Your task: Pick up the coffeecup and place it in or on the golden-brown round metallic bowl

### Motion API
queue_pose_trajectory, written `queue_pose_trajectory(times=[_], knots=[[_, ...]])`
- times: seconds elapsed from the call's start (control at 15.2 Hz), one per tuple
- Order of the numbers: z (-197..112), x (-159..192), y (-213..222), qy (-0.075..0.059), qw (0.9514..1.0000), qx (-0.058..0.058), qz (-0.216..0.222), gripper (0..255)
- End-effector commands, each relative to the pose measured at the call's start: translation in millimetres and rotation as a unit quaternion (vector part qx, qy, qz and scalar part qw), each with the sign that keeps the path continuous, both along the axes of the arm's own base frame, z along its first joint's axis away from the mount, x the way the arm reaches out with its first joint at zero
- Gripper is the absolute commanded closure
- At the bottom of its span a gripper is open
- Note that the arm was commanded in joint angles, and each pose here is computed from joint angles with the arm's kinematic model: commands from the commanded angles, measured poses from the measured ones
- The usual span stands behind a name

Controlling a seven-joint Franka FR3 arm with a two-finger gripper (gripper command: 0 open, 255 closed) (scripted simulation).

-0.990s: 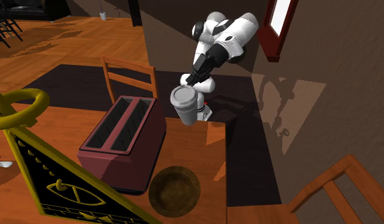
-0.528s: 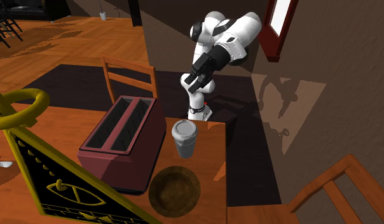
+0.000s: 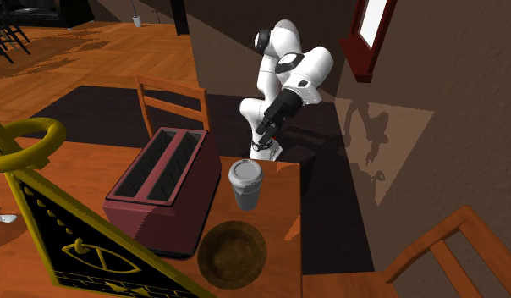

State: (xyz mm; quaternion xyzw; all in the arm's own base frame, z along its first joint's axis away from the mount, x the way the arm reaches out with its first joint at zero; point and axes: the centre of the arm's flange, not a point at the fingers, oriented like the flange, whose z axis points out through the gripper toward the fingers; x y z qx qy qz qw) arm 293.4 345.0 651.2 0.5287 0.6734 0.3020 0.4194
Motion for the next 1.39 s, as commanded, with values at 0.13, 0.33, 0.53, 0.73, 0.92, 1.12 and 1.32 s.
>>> queue_pose_trajectory(times=[0.13, 0.33, 0.53, 0.73, 0.92, 1.12, 1.32], knots=[[-30, -1, -5, 0.002, 0.9998, 0.002, 0.019, 0], [-38, 13, -5, 0.002, 0.9998, 0.002, 0.019, 0], [-47, 30, -5, 0.002, 0.9998, 0.002, 0.019, 0], [-47, 30, -5, 0.002, 0.9998, 0.002, 0.019, 0], [-47, 30, -5, 0.002, 0.9998, 0.002, 0.019, 0], [-47, 30, -5, 0.002, 0.9998, 0.002, 0.019, 255], [-47, 30, -5, 0.002, 0.9998, 0.002, 0.019, 255]])
